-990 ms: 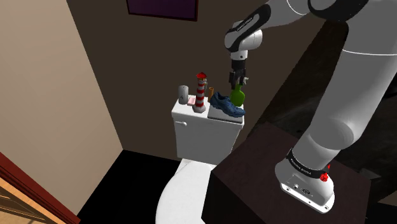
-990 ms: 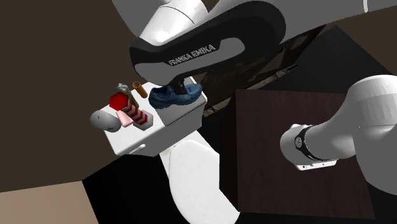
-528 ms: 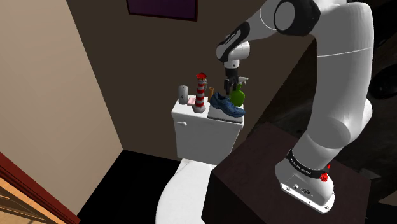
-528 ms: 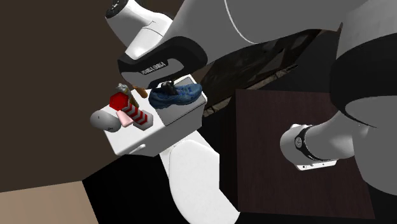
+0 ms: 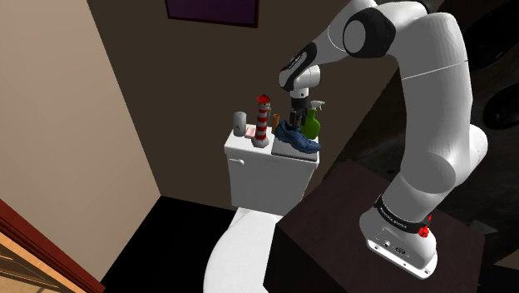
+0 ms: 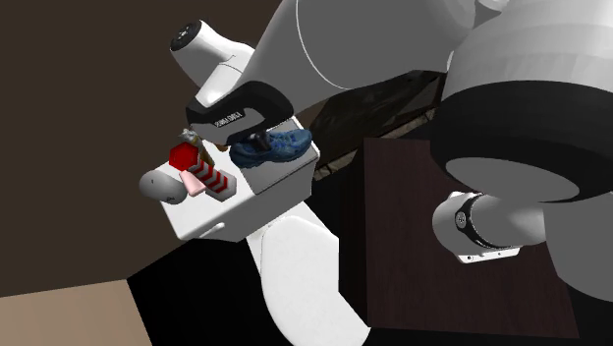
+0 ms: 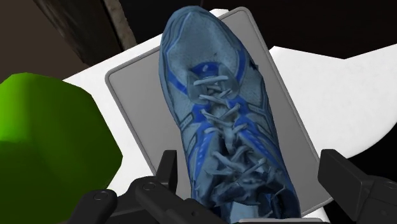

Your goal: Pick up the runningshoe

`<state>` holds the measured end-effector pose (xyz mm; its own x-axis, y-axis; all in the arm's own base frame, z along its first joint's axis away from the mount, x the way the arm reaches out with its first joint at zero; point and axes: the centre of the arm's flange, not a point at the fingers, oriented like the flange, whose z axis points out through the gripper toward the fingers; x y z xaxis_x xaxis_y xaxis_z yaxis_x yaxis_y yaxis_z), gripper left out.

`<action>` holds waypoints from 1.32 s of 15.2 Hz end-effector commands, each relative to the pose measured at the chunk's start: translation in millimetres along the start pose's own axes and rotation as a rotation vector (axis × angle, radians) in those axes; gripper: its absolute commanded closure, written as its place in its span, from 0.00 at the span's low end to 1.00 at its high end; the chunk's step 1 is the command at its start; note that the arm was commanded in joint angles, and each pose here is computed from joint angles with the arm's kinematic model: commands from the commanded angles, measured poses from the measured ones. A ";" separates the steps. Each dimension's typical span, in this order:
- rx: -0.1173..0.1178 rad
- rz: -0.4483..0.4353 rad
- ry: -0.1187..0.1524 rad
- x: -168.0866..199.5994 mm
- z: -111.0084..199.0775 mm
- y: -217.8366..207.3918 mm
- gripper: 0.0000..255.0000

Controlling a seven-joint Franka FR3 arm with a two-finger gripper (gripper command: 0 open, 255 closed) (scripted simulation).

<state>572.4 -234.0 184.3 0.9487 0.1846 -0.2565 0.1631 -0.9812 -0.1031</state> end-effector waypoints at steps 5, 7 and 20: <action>0.000 0.000 0.000 4.3 13.5 1.2 1.00; 0.000 0.000 0.000 4.4 13.6 1.2 1.00; 0.000 0.000 0.000 -5.4 -22.1 -2.5 1.00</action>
<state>571.8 -233.5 201.1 0.9485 0.1843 -0.2575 0.1627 -0.9813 -0.1033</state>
